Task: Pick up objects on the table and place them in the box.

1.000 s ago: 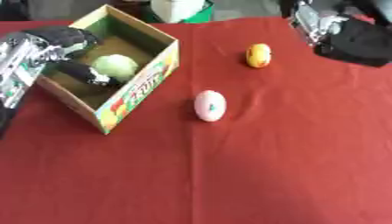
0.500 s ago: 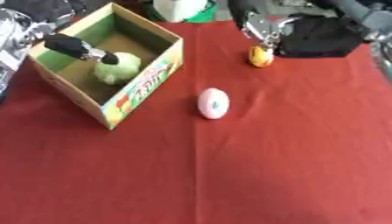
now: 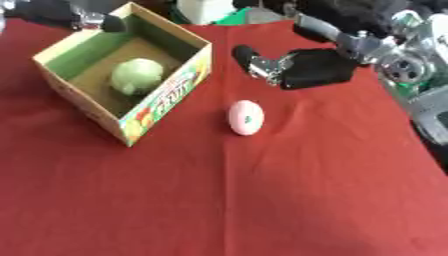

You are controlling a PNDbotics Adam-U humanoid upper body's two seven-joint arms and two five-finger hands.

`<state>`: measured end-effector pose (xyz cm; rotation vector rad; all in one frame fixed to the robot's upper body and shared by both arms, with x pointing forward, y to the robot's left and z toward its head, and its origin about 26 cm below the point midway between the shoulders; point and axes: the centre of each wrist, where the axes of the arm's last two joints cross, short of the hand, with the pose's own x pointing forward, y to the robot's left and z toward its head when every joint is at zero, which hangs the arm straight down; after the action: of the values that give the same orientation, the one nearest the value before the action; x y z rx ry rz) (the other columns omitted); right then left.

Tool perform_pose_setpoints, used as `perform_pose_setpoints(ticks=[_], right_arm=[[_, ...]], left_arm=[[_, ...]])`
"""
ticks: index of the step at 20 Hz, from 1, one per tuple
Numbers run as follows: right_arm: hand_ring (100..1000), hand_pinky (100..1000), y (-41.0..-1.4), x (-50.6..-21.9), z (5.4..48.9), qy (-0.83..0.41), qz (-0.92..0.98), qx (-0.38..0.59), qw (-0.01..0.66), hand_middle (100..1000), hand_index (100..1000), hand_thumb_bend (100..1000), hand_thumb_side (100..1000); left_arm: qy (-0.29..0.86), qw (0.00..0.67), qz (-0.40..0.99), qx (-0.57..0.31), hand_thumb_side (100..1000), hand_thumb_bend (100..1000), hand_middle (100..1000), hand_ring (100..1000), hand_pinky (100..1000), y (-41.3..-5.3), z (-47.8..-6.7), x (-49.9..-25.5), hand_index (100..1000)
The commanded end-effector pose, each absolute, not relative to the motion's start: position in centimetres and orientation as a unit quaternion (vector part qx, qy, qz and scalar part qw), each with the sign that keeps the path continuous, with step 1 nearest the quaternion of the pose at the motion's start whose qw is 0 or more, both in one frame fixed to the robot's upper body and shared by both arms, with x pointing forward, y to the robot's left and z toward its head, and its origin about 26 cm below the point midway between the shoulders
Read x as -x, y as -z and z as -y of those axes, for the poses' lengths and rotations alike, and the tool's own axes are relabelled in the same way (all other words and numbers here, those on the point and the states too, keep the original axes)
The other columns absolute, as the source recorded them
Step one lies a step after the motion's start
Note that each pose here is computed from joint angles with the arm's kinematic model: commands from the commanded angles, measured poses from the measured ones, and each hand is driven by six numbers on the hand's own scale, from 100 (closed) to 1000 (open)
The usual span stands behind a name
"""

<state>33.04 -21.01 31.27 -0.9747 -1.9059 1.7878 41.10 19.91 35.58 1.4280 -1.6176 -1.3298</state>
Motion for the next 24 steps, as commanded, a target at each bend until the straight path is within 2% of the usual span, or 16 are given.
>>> perform_pose_setpoints(ticks=[1, 3, 4, 10, 14, 16, 17, 19, 21, 24], right_arm=[[1000, 890, -31.0, -33.5, 21.1, -0.641, 0.66, 0.347, 0.183, 927, 970, 235, 1000], [1000, 892, -30.2, -34.1, 21.0, -0.648, 0.652, 0.341, 0.196, 928, 972, 255, 1000], [1000, 892, -29.8, -34.3, 20.9, -0.65, 0.649, 0.339, 0.203, 929, 973, 247, 1000], [1000, 895, -27.6, -36.0, 20.8, -0.663, 0.631, 0.328, 0.235, 936, 980, 278, 1000], [1000, 905, -26.0, -36.8, 21.3, -0.676, 0.609, 0.327, 0.256, 918, 977, 355, 1000], [1000, 921, -25.5, -37.0, 21.5, -0.682, 0.603, 0.325, 0.258, 934, 997, 304, 989], [1000, 929, -25.2, -37.0, 21.6, -0.683, 0.602, 0.322, 0.259, 947, 1000, 286, 929], [1000, 939, -24.5, -37.2, 21.9, -0.686, 0.601, 0.312, 0.267, 953, 1000, 284, 891], [1000, 948, -24.2, -37.2, 22.1, -0.689, 0.6, 0.3, 0.274, 957, 1000, 238, 807], [1000, 956, -24.1, -37.2, 22.5, -0.694, 0.597, 0.288, 0.281, 969, 1000, 235, 795]], left_arm=[[0.439, 0.266, 0.652, -0.558, 1000, 980, 867, 901, 711, -38.5, -20.8, -38.7, 969], [0.399, 0.253, 0.681, -0.559, 1000, 947, 864, 893, 710, -39.3, -21.1, -37.2, 966], [0.379, 0.246, 0.695, -0.559, 1000, 978, 860, 891, 709, -39.7, -21.2, -36.5, 965], [0.255, 0.2, 0.77, -0.549, 1000, 928, 842, 859, 697, -40.9, -22.2, -31.6, 956], [0.198, 0.18, 0.798, -0.54, 1000, 892, 839, 856, 697, -40.6, -23.2, -28.8, 945], [0.196, 0.181, 0.799, -0.539, 1000, 889, 838, 855, 696, -40.3, -23.7, -28.4, 942], [0.196, 0.183, 0.798, -0.54, 1000, 886, 839, 856, 696, -40.1, -24.0, -28.3, 943], [0.196, 0.188, 0.794, -0.543, 1000, 885, 837, 855, 695, -39.7, -24.4, -28.4, 943], [0.198, 0.193, 0.79, -0.547, 1000, 874, 835, 856, 695, -39.5, -24.7, -28.4, 942], [0.201, 0.201, 0.784, -0.552, 1000, 872, 832, 856, 695, -39.3, -25.0, -28.5, 939]])
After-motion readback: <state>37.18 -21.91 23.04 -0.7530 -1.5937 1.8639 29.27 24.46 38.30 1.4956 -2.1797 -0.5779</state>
